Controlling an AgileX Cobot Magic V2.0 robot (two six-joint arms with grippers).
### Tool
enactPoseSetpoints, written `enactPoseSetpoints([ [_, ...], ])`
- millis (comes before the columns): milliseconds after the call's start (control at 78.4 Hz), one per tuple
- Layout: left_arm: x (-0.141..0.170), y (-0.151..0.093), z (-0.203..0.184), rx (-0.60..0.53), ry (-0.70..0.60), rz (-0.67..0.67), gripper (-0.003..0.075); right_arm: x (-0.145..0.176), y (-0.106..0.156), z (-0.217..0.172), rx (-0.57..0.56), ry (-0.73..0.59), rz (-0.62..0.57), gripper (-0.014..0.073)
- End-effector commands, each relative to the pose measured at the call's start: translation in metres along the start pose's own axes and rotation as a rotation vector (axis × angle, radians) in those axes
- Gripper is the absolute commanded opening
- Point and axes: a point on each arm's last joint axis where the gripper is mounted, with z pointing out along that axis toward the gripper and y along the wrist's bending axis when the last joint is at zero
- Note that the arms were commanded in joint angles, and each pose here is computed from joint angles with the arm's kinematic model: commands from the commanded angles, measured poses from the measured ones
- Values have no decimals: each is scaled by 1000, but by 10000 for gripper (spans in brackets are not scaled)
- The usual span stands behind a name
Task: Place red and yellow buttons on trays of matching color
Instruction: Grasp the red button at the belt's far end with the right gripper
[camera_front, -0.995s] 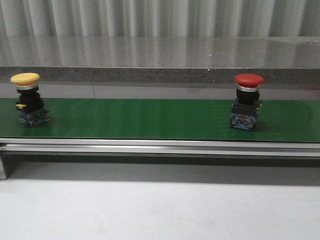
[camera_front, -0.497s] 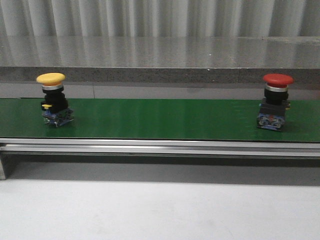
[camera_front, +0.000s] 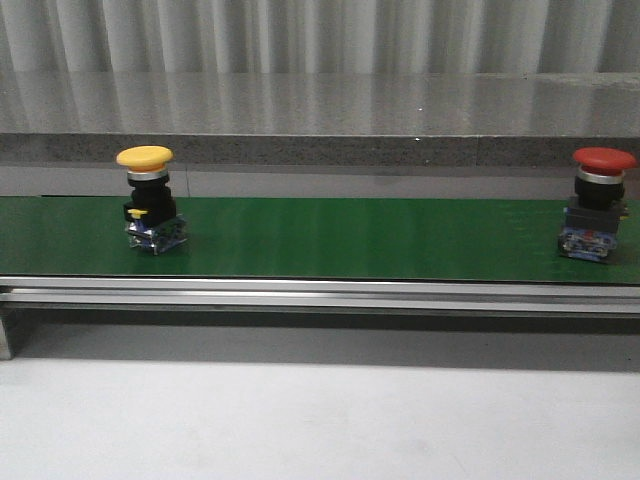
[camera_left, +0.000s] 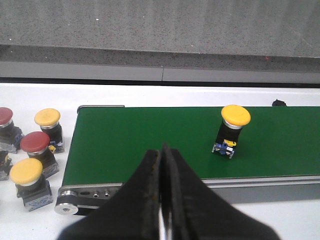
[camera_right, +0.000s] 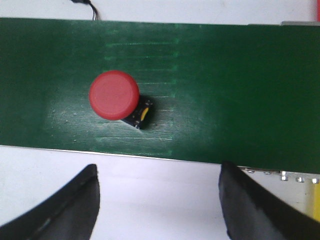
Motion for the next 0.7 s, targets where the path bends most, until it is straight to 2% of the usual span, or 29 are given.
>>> enactPoseSetpoints([
  [0, -14, -2, -3, 20, -85, -7, -20, -19, 5, 0, -30, -9, -32, 503],
  [268, -14, -2, -3, 20, -85, -7, -20, -46, 10, 39, -46, 115, -88, 522],
  [485, -14, -2, -3, 20, -85, -7, -20, -58, -17, 77, 11, 162, -17, 516],
  [574, -14, -2, -3, 20, -85, -7, -20, -56, -28, 90, 29, 206, 9, 416],
  [599, -14, -2, -3, 20, -85, -7, -20, -56, -31, 93, 32, 215, 14, 341],
  [689, -14, -2, -3, 20, -85, -7, -20, -57, -32, 94, 33, 207, 16, 232],
])
